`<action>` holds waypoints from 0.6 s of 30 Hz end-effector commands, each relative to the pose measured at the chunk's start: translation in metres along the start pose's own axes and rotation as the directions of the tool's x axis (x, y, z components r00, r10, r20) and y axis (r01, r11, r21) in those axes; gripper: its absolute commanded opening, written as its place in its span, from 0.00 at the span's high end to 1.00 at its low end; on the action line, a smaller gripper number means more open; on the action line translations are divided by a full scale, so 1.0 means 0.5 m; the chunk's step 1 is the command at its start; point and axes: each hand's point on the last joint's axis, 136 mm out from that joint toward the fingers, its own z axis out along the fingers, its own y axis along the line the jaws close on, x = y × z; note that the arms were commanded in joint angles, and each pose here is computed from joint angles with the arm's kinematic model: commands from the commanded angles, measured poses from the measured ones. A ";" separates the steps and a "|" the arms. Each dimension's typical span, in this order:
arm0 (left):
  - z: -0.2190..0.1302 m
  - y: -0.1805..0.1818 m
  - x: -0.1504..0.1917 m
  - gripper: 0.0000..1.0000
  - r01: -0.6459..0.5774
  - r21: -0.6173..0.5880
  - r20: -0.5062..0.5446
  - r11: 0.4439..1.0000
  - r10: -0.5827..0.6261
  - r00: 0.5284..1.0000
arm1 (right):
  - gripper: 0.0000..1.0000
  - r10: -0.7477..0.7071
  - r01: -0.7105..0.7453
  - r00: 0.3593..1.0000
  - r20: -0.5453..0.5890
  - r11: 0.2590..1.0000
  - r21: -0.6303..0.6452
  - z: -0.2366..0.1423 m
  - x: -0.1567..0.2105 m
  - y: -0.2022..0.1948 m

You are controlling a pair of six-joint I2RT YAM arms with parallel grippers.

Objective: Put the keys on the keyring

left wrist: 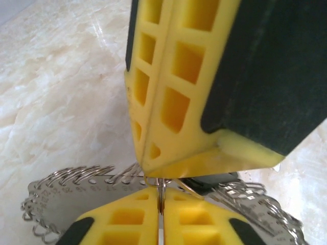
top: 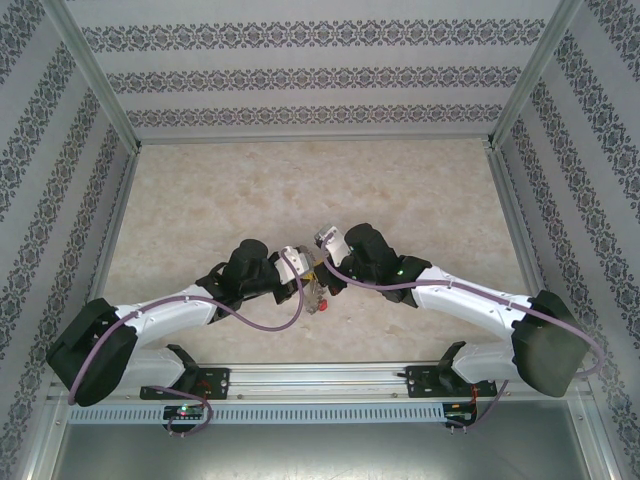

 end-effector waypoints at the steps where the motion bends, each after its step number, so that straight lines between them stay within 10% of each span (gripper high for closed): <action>1: 0.000 -0.003 -0.026 0.99 -0.029 0.002 0.024 1.000 0.029 0.999 | 1.00 -0.038 0.038 0.997 0.066 0.999 0.006 -0.021 -0.042 0.015; 18: -0.006 -0.005 -0.026 1.00 -0.015 -0.030 0.089 0.999 0.018 0.996 | 1.00 0.084 -0.080 0.996 -0.014 0.981 0.175 -0.006 0.021 -0.069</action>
